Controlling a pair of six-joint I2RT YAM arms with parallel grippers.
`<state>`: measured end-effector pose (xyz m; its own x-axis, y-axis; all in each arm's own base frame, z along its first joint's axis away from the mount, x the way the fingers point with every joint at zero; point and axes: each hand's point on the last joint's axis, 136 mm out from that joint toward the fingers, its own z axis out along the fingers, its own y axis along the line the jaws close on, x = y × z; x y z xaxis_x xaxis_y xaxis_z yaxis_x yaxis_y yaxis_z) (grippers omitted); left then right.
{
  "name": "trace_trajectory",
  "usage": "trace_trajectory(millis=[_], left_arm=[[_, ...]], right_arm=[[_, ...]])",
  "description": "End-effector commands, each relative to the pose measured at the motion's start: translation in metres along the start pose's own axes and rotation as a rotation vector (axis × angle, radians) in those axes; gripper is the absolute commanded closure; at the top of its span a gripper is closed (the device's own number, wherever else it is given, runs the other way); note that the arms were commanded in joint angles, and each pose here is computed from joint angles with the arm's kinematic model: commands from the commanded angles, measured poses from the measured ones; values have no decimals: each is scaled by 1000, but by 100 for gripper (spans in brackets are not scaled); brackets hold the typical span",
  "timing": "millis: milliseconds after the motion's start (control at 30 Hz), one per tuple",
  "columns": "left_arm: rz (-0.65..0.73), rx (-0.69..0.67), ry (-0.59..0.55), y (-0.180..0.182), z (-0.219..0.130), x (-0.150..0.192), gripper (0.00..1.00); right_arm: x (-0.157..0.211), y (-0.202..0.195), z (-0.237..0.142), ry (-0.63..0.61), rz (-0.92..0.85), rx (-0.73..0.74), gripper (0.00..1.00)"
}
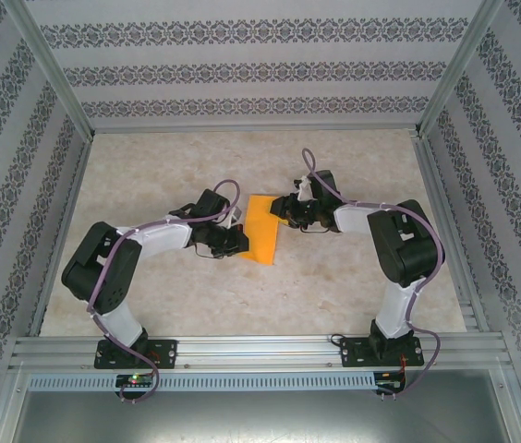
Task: Fold a paper plane with a square sheet of paper (pick it up from the middle)
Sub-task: Place a square sheet of paper at the center of the table, then fold the triangle a second time at the center of the table.
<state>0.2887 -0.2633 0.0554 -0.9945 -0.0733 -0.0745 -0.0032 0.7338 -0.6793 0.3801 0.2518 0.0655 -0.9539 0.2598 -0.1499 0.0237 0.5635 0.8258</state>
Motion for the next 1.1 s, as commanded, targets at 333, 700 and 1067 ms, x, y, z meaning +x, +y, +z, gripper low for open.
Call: trace_trajectory(millis=[333,700,1067], left_arm=[[-8,16,-4,-3,11,-6,95],[-11,14,6,-2,14,-6,94],[4,18,7,-9,12,-11,92]], right_arm=[[-17,-28,-56,-93,-187,373,51],[-6,7,-15,-31,-216,214,67],[-4,-19,12,36,-203,271,77]])
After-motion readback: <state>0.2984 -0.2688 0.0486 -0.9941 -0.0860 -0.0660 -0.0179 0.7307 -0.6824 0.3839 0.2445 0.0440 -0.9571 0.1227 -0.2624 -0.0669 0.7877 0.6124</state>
